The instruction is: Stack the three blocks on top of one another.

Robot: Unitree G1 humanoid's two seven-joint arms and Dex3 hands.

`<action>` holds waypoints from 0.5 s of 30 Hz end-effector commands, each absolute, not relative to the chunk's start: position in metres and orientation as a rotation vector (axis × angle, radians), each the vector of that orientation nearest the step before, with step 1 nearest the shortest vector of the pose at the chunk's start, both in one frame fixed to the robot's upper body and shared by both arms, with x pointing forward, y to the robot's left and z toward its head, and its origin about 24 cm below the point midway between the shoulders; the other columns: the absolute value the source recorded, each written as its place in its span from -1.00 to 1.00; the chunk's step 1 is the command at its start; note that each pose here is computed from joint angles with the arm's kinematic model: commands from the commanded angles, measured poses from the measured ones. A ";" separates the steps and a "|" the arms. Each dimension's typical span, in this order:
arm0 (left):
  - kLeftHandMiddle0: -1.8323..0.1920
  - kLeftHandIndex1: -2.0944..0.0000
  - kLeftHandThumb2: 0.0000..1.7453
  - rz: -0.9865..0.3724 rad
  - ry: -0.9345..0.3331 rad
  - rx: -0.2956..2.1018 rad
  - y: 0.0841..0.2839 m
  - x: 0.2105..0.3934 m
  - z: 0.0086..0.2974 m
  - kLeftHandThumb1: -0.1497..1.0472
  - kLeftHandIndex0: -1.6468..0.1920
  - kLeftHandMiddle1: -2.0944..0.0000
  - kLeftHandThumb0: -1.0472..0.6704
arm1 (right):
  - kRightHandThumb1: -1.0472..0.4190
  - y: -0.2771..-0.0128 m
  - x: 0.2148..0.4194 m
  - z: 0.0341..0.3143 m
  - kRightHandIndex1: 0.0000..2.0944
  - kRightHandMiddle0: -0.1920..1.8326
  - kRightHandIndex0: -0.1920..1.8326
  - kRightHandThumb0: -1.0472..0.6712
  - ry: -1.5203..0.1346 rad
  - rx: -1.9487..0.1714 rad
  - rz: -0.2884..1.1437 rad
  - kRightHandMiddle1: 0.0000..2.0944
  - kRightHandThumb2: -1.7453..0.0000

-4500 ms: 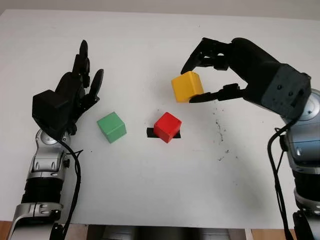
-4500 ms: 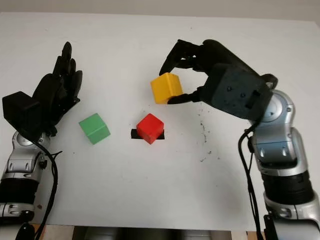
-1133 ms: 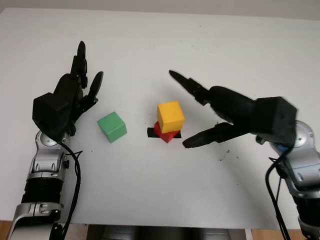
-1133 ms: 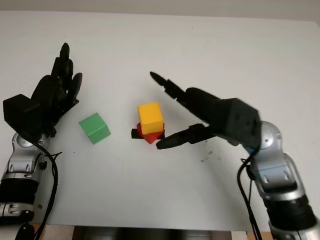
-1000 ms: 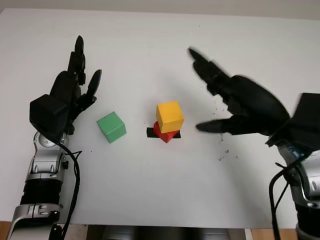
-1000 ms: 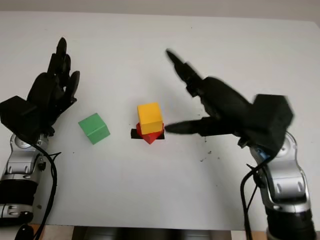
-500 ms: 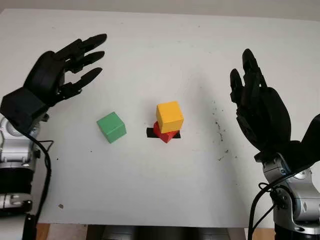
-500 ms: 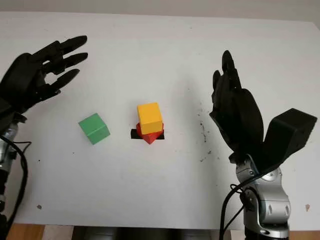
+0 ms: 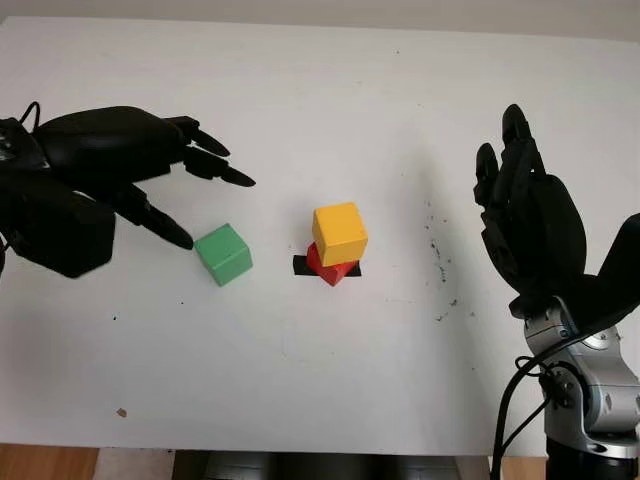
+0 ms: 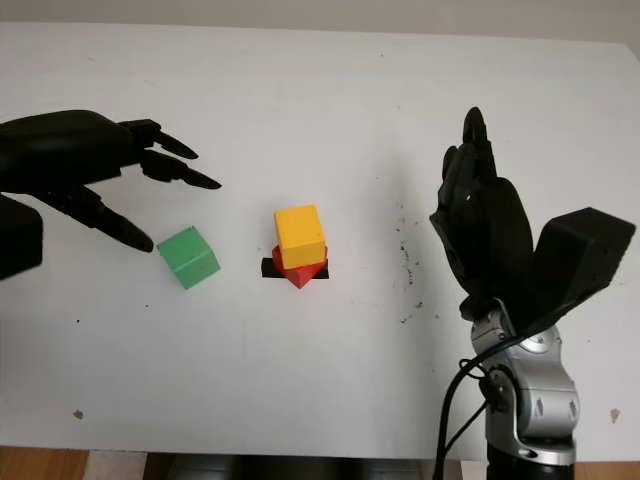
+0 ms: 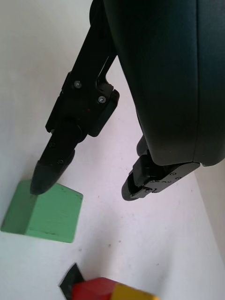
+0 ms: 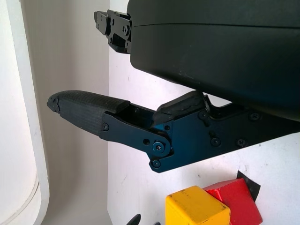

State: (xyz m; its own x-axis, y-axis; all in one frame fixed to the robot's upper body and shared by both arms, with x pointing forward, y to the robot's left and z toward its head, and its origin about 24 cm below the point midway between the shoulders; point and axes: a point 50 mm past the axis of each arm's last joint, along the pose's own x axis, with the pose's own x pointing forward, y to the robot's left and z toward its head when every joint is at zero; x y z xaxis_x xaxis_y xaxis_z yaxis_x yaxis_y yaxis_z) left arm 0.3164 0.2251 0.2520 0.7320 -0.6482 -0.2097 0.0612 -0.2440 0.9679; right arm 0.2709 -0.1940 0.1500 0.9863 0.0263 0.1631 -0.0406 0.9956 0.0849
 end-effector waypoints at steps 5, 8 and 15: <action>0.83 0.97 -0.94 -0.734 -0.504 1.788 0.226 0.306 0.241 0.60 0.38 0.66 -0.40 | -1.00 -0.196 0.268 0.151 -1.00 -1.00 -1.00 -0.68 -0.165 0.095 0.024 -1.00 0.07; 0.80 0.96 -0.94 -0.721 -0.536 1.786 0.225 0.305 0.237 0.59 0.39 0.71 -0.37 | -1.00 -0.197 0.267 0.151 -1.00 -1.00 -1.00 -0.68 -0.166 0.098 0.023 -1.00 0.06; 0.81 0.96 -0.93 -0.726 -0.575 1.755 0.223 0.305 0.226 0.63 0.40 0.74 -0.38 | -1.00 -0.196 0.266 0.150 -1.00 -1.00 -1.00 -0.69 -0.154 0.088 0.033 -1.00 0.06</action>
State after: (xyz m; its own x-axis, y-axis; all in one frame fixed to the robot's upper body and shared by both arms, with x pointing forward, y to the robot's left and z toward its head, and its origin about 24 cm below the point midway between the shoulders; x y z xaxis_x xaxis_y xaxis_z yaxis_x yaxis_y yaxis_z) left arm 0.3062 0.2238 0.2308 0.7032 -0.6879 -0.1797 -0.0333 -0.2843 0.9582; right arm 0.2697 -0.1949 0.1484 0.9886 0.0249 0.1483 -0.0384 0.9953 0.0890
